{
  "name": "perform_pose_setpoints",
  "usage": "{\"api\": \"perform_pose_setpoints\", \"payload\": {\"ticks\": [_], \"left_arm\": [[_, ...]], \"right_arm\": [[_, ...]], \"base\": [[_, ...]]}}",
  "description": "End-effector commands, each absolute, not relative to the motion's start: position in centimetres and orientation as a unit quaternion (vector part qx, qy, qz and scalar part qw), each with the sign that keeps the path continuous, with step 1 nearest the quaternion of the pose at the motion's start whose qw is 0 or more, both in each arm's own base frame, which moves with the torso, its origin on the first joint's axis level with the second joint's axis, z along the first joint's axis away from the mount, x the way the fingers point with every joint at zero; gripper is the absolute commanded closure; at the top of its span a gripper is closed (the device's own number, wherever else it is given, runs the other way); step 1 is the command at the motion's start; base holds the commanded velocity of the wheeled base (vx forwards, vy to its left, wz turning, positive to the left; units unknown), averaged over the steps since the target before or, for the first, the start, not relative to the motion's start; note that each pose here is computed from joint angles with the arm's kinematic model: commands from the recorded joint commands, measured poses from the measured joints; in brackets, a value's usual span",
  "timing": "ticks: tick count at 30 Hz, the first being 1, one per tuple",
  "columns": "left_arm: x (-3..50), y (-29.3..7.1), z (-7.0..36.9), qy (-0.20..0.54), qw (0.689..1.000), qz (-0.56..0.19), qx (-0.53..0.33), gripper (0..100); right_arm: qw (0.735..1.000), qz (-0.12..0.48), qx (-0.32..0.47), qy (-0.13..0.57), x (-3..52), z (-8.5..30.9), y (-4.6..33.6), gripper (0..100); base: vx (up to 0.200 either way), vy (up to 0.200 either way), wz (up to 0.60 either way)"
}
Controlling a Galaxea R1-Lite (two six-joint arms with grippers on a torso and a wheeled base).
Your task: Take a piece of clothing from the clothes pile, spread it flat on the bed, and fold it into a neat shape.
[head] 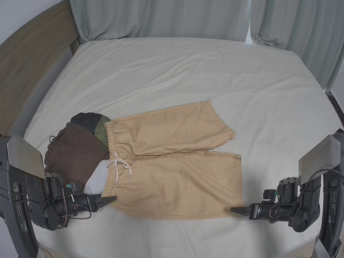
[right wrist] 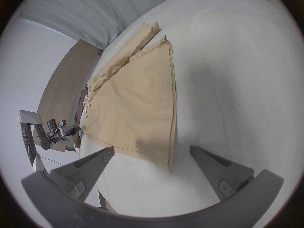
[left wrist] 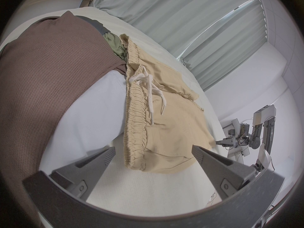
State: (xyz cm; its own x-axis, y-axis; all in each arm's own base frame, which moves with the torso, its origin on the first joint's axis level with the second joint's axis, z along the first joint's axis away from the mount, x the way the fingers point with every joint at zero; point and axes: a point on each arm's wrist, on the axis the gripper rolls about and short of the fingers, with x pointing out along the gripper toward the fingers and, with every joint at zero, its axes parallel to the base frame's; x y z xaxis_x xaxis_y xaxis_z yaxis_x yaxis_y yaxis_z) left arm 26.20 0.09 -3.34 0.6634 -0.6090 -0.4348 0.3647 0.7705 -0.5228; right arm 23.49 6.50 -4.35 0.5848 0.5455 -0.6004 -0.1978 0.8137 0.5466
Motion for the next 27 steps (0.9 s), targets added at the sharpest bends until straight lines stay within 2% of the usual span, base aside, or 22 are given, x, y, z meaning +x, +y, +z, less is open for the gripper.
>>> {"api": "perform_pose_setpoints", "payload": {"ticks": [1,6,7,27], "left_arm": [[26.12,0.07,-3.46,0.309,0.889,-0.273,-0.201,0],[26.13,-0.01,-3.89,0.315,0.886,-0.274,-0.202,0],[26.16,-0.05,-3.96,0.316,0.886,-0.274,-0.202,100],[26.44,0.00,-4.27,0.316,0.885,-0.274,-0.203,100]], "right_arm": [[0.867,0.212,0.219,0.395,23.83,-4.33,6.30,0],[0.869,0.212,0.220,0.390,24.12,-4.26,6.29,0],[0.869,0.212,0.220,0.390,24.12,-4.26,6.29,0],[0.864,0.231,0.222,0.389,24.25,-4.21,6.62,0]], "base": [[0.000,0.000,0.00],[0.000,0.000,0.00],[0.000,0.000,0.00],[0.000,0.000,0.00]]}}
